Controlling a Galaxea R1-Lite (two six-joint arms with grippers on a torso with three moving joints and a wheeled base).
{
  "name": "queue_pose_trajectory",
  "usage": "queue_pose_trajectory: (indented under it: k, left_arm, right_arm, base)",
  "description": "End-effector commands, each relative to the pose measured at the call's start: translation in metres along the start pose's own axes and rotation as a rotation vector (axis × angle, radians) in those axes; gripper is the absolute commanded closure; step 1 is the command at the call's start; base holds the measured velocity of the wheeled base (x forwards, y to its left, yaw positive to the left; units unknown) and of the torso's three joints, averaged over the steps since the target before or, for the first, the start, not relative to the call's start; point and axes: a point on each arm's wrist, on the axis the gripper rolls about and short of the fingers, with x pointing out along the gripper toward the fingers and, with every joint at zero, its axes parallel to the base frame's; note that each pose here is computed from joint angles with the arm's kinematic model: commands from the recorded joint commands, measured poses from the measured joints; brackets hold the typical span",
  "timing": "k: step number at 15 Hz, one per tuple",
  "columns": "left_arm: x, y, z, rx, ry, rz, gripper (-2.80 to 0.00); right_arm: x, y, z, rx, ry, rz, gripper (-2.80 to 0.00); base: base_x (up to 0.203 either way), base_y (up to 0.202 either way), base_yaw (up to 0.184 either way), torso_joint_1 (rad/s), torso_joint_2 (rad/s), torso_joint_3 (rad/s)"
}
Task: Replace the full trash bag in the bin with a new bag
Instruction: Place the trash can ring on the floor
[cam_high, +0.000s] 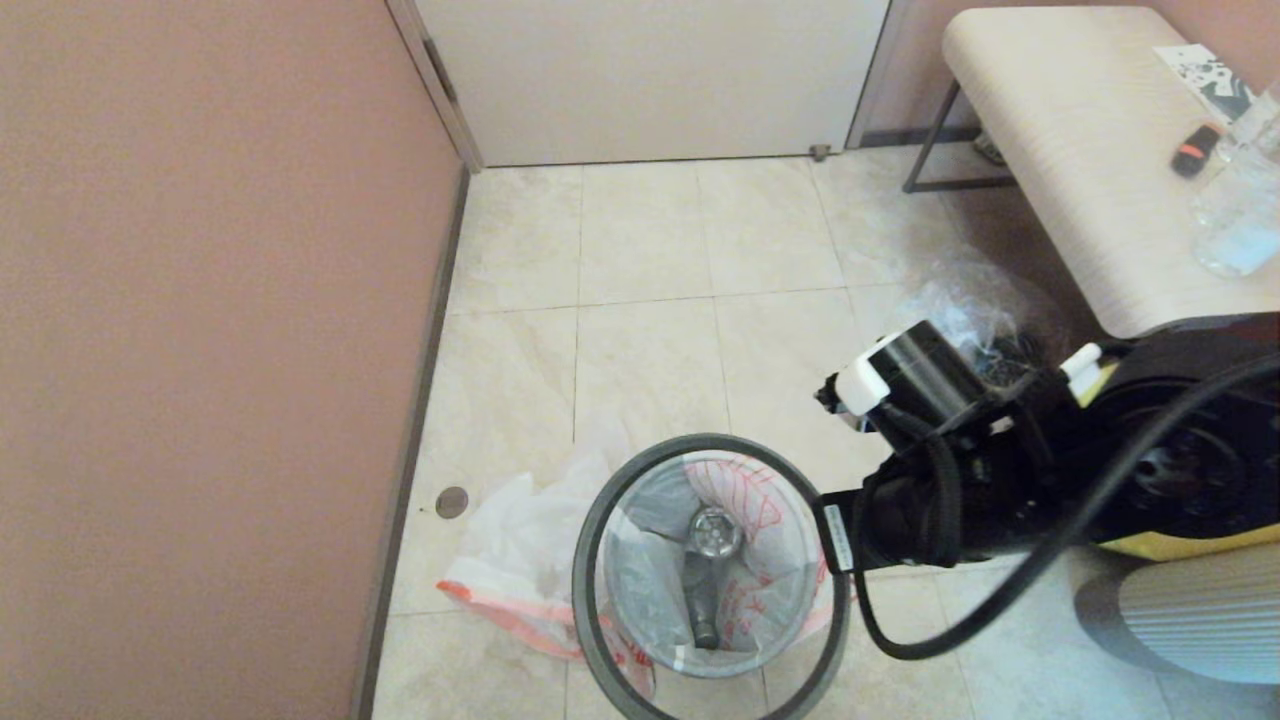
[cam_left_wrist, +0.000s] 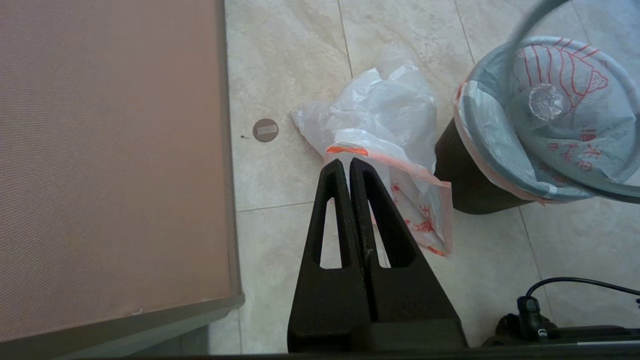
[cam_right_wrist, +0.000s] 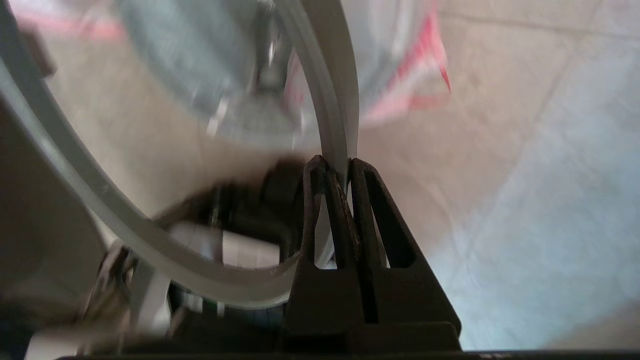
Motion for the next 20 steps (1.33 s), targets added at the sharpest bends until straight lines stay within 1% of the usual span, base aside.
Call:
queue_pose_trajectory:
  k: [1, 3, 5, 7, 9, 12, 14, 16, 18, 20]
  left_arm:
    - [0.0, 0.0, 0.0, 0.0, 0.001, 0.0, 0.0]
    - [0.0, 0.0, 0.0, 0.0, 0.003, 0.0, 0.0]
    - [0.0, 0.0, 0.0, 0.0, 0.001, 0.0, 0.0]
    - [0.0, 0.0, 0.0, 0.0, 0.001, 0.0, 0.0]
    - [0.0, 0.0, 0.0, 0.0, 0.001, 0.0, 0.0]
    - [0.0, 0.0, 0.0, 0.0, 0.0, 0.0, 0.0]
    - [0.0, 0.0, 0.0, 0.0, 0.001, 0.0, 0.0]
    - [0.0, 0.0, 0.0, 0.0, 0.002, 0.0, 0.0]
    - [0.0, 0.0, 0.0, 0.0, 0.0, 0.0, 0.0]
    - [0.0, 0.0, 0.0, 0.0, 0.001, 0.0, 0.0]
  right_arm:
    - [-0.051, -0.012, -0.004, 0.014, -0.065, 0.038, 0.0]
    - [-0.076, -0.027, -0.015, 0.026, -0.059, 0.026, 0.0]
    - [-0.106, -0.053, -0.035, 0.066, -0.076, -0.006, 0.0]
    - [-0.118, -0.088, -0.059, 0.145, -0.056, -0.105, 0.0]
    - [-0.117, -0.113, -0.075, 0.202, -0.023, -0.204, 0.0]
    - [-0.104, -0.143, -0.082, 0.319, 0.032, -0.317, 0.0]
    - [-0.084, -0.16, -0.077, 0.363, 0.039, -0.378, 0.0]
    - [-0.061, -0.186, -0.071, 0.408, 0.061, -0.443, 0.0]
    - [-0.034, -0.219, -0.066, 0.436, 0.069, -0.475, 0.0]
    - [-0.007, -0.247, -0.064, 0.44, 0.092, -0.475, 0.0]
  base:
    - [0.0, 0.0, 0.0, 0.0, 0.0, 0.0]
    - [0.0, 0.0, 0.0, 0.0, 0.0, 0.0]
    - [0.0, 0.0, 0.0, 0.0, 0.0, 0.0]
    - [0.0, 0.0, 0.0, 0.0, 0.0, 0.0]
    - [0.0, 0.0, 0.0, 0.0, 0.0, 0.0]
    - [0.0, 0.0, 0.0, 0.0, 0.0, 0.0]
    - [0.0, 0.0, 0.0, 0.0, 0.0, 0.0]
    - [0.0, 0.0, 0.0, 0.0, 0.0, 0.0]
    - [0.0, 0.0, 0.0, 0.0, 0.0, 0.0]
    - [0.0, 0.0, 0.0, 0.0, 0.0, 0.0]
